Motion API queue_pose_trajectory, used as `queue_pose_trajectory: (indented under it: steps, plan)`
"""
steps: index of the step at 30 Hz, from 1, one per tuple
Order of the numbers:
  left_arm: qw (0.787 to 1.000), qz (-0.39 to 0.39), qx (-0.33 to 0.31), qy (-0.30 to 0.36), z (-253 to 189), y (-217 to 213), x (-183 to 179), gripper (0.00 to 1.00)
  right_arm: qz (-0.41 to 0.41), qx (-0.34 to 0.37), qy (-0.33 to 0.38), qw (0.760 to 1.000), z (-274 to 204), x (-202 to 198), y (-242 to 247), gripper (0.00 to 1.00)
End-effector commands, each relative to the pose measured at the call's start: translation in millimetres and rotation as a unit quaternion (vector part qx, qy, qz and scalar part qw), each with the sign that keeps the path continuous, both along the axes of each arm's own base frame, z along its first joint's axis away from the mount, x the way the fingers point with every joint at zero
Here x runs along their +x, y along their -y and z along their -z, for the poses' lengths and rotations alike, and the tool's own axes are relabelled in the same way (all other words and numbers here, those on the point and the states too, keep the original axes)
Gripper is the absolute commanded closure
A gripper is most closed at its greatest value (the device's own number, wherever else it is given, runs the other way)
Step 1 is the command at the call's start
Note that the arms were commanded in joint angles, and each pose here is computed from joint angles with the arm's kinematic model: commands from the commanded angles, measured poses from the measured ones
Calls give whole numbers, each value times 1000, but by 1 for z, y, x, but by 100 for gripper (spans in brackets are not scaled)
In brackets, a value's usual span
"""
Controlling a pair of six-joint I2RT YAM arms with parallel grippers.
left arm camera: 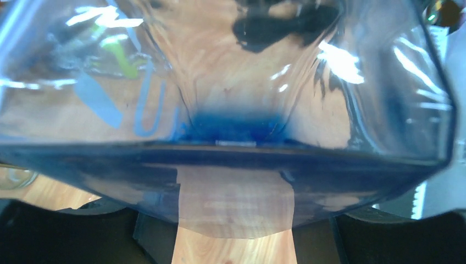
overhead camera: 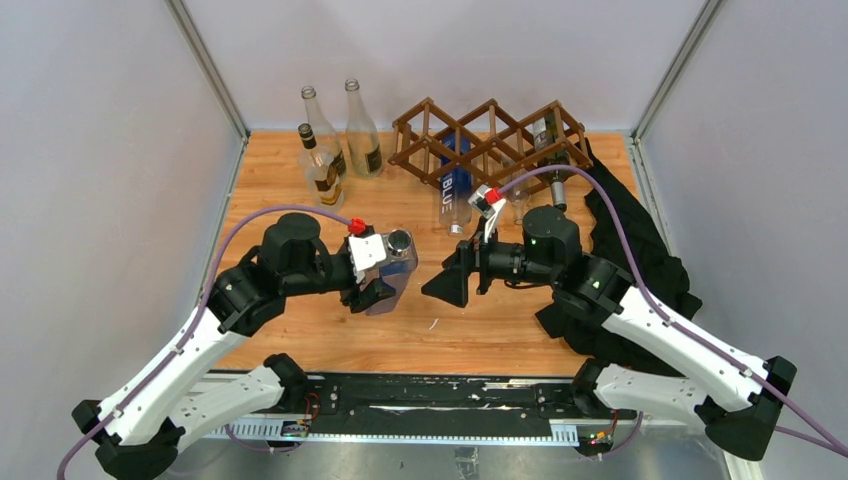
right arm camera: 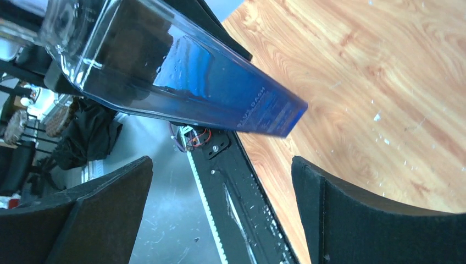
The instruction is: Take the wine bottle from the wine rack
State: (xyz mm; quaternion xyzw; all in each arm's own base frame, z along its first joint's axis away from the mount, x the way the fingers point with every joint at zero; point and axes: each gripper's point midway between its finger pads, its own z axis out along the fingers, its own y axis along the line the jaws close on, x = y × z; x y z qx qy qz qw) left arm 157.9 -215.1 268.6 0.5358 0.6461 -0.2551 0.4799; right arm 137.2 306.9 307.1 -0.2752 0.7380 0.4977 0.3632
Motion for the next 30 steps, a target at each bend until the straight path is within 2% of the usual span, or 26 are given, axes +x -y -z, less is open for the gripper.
queue_pose_trajectory:
  steps: [1,9,19,20,21,22,25,26,27,30]
  plan:
    - [994,40,-100,16,-68,20,-13,100,-49,57,92,993,-30,-5,-8,0]
    - [986,127,-78,-68,-64,30,-46,100,-99,113,158,976,-65,-12,-30,0]
    - [980,152,-90,-86,-74,33,-57,100,-142,138,182,963,-72,-22,-54,0]
    - [980,152,-90,-87,-73,32,-58,100,-139,140,183,963,-74,-21,-55,4]
    - [981,151,-88,-90,-70,32,-57,99,-138,141,186,963,-75,-21,-56,12]
    - [981,146,-84,-91,-67,32,-56,86,-139,145,189,961,-77,-21,-57,25]
    - [986,119,-64,-99,-55,28,-48,25,-134,139,191,962,-77,-18,-58,71]
    - [987,111,-55,-99,-49,26,-45,9,-125,131,192,965,-75,-14,-58,91]
    - [989,103,-46,-96,-45,24,-43,2,-117,122,197,966,-74,-11,-56,99]
    - [992,89,-33,-78,-38,20,-36,0,-102,114,213,965,-74,-7,-51,100]
